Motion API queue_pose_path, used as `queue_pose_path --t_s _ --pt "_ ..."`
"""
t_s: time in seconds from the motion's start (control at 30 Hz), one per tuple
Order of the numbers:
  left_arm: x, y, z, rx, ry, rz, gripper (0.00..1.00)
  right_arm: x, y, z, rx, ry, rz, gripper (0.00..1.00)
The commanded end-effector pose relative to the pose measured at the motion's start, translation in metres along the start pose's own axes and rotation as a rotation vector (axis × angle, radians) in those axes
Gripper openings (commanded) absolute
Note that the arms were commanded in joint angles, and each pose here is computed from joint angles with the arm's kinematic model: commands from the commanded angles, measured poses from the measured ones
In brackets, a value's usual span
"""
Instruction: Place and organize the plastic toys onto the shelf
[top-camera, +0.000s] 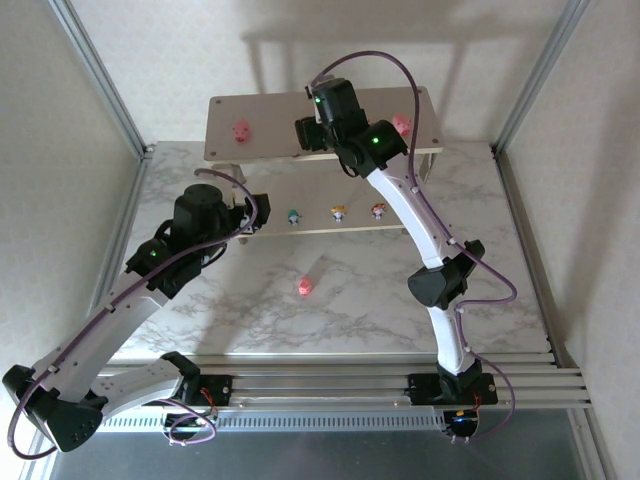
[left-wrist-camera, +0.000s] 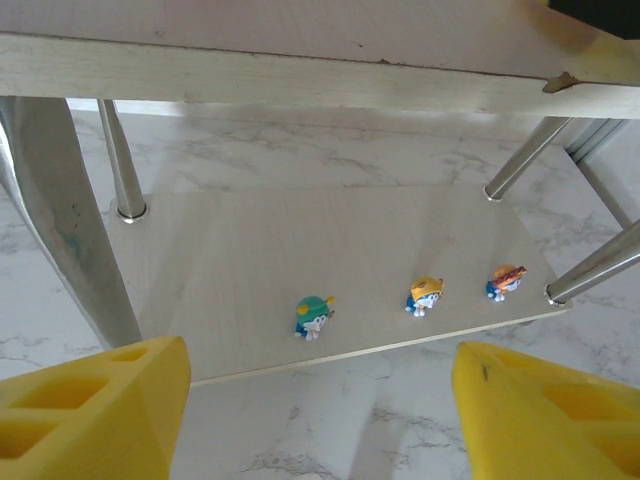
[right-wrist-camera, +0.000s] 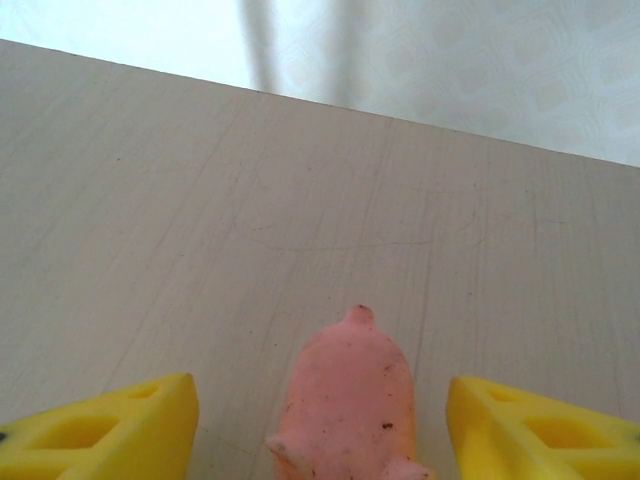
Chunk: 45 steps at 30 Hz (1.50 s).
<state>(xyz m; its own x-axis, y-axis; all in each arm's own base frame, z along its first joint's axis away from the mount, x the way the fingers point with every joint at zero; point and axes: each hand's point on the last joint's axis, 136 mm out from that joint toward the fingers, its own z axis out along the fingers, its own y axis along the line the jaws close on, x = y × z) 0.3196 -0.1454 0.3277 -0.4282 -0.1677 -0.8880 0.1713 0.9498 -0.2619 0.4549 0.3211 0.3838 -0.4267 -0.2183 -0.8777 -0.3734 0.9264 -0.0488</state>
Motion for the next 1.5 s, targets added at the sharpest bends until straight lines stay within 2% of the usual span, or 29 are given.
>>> queue_pose_path --t_s 0.0,0.17,0.33,0.53,0.67,0.8,1.0,1.2,1.33,1.47 --pt "-0.009 0.0 -0.01 0.014 -0.022 -0.001 0.7 -0.021 -0.001 -0.015 -0.027 -0.07 0.021 0.71" --pt "-0.001 0.001 -0.008 0.015 -0.001 0.0 0.7 -0.039 0.002 -0.027 -0.066 -0.139 0.033 0.83" --pt "0.015 0.0 -0.004 0.036 0.039 -0.006 0.7 -0.068 0.005 -0.048 -0.11 -0.26 0.052 0.86" --pt "0.056 0.005 -0.002 0.054 0.122 -0.032 0.67 -0.112 -0.012 -0.113 -0.102 -0.437 0.057 0.87" --pt "0.094 0.007 -0.002 0.058 0.183 -0.059 0.66 -0.108 -0.035 -0.158 -0.046 -0.449 0.037 0.87" --pt "0.142 0.004 0.0 0.055 0.249 -0.074 0.65 -0.053 -0.056 -0.184 0.01 -0.348 0.015 0.85" --pt "0.201 -0.005 0.013 0.043 0.344 -0.089 0.64 0.079 -0.076 -0.205 0.023 -0.145 0.092 0.8" --pt "0.242 -0.016 0.028 0.031 0.422 -0.091 0.64 0.201 -0.07 -0.204 -0.001 0.082 0.182 0.79" --pt "0.262 -0.022 0.038 0.017 0.447 -0.092 0.65 0.255 -0.065 -0.19 -0.016 0.199 0.221 0.8" --pt "0.27 -0.029 0.049 0.014 0.458 -0.09 0.65 0.29 -0.058 -0.178 -0.019 0.297 0.229 0.81"
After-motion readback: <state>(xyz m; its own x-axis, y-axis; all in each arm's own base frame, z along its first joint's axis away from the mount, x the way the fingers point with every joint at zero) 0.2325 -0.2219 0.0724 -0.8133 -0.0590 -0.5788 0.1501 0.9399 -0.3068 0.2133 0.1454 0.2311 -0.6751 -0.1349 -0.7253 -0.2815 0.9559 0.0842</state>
